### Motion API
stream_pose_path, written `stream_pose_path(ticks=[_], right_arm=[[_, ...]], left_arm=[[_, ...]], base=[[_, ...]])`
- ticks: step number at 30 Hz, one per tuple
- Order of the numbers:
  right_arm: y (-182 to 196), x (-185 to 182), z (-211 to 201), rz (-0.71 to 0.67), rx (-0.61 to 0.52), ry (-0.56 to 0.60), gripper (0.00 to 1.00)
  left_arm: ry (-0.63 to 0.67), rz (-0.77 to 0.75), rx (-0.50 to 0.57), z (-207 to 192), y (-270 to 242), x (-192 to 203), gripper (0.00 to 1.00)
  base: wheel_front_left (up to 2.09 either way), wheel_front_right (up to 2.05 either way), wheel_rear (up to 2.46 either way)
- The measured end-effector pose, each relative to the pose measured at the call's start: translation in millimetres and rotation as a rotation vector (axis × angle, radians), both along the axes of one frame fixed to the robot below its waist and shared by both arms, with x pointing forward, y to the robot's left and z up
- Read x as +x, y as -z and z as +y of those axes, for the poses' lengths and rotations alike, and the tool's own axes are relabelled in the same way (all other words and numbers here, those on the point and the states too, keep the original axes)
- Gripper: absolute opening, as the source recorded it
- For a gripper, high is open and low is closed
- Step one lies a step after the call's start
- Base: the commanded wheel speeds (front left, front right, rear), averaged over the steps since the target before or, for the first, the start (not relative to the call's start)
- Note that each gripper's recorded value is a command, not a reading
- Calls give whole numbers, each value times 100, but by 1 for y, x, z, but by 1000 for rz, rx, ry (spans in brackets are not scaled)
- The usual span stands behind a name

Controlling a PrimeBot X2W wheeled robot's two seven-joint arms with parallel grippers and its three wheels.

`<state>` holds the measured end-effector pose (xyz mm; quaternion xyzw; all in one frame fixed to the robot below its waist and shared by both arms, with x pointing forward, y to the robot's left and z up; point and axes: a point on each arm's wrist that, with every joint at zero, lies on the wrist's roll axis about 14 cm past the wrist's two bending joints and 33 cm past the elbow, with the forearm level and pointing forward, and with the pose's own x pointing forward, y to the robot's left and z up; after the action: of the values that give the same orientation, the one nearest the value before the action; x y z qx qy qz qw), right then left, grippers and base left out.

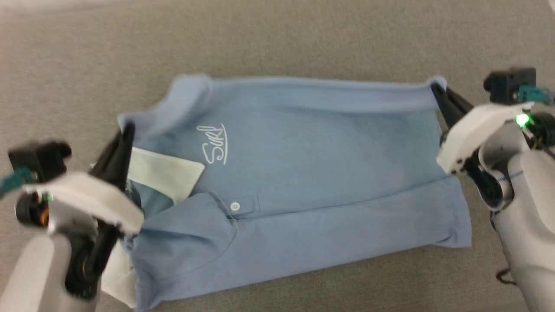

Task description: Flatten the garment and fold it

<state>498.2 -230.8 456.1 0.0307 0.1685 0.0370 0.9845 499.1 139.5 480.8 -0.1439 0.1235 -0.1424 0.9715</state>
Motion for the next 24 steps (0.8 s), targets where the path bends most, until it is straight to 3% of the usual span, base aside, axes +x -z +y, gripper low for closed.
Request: stream_pose_path(ticks=[9,14,24], right_arm=[[10,-43,-12,81,-26,2,0],[31,-64,1,177,-66,-58,0],[76,-92,-1,367,-150,-104,0]], left_arm=[[-85,121,-39,28,16,-84,0],[-153,194,-97,36,33,-121,0],[-136,361,-112,25,78,-155,0]], base=[[0,0,0],[0,0,0],[0,0,0]])
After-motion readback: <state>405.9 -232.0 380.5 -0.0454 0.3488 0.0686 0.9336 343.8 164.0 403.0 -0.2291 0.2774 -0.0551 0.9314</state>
